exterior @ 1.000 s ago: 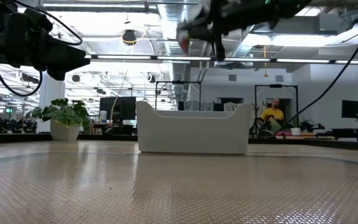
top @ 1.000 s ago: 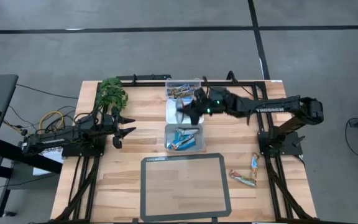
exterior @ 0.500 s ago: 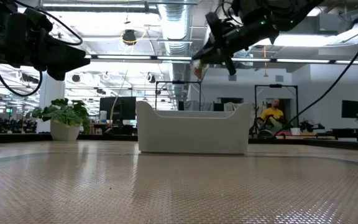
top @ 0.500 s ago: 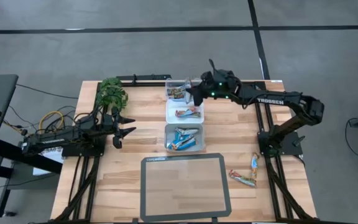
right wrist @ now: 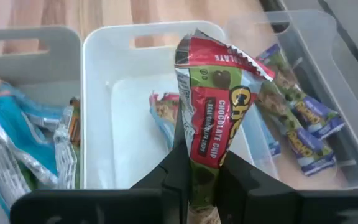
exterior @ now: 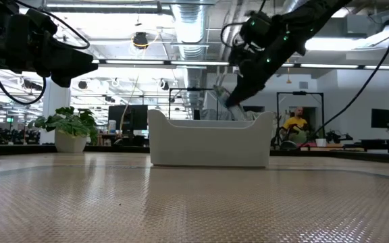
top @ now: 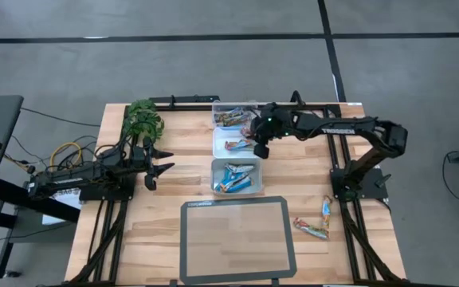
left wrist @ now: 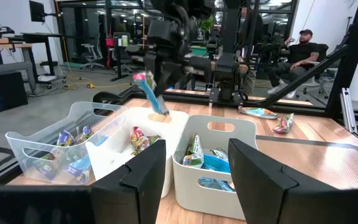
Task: Pick and place Granola Bars by type
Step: Put the red granola bar into the white bin
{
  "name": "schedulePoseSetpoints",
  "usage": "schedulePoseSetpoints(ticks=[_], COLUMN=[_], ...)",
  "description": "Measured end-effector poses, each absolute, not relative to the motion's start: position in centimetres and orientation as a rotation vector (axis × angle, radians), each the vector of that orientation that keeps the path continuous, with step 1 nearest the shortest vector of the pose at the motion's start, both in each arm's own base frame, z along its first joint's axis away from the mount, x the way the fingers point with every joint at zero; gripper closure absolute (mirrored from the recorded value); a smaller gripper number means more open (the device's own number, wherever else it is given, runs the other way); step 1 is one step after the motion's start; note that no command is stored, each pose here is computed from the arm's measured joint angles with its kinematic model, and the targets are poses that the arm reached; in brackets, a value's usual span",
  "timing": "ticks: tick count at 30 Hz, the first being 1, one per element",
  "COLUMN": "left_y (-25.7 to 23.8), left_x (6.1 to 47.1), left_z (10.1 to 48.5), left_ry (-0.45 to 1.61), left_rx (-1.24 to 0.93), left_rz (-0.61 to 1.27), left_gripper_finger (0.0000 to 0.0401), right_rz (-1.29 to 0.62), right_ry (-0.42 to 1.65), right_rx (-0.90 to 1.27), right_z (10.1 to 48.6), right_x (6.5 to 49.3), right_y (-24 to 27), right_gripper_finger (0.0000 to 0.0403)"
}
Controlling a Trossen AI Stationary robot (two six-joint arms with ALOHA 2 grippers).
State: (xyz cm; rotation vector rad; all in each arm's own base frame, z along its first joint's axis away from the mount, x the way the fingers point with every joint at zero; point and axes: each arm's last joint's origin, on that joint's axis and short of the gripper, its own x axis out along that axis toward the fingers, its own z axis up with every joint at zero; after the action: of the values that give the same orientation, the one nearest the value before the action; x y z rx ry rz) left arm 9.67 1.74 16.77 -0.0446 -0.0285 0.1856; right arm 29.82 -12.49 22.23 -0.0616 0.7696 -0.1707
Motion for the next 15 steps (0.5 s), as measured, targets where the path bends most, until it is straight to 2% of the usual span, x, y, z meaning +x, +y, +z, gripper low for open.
schedulePoseSetpoints(ticks=[8, 15], left_y=[1.7, 1.7], left_x=[9.7, 9.7], left_z=[16.8, 16.8], left_ry=[-0.029, -0.028], left_rx=[-0.044, -0.045], left_rz=[0.183, 0.183], left_gripper_finger=[0.0234, 0.0234], right_rz=[-0.164, -0.179], right_ry=[0.850, 0.835], right_rx=[-0.045, -0.009], right_z=[20.1, 20.5], right_x=[31.1, 31.6], right_y=[-12.4, -12.4], right_gripper_finger=[0.0343, 0.0263])
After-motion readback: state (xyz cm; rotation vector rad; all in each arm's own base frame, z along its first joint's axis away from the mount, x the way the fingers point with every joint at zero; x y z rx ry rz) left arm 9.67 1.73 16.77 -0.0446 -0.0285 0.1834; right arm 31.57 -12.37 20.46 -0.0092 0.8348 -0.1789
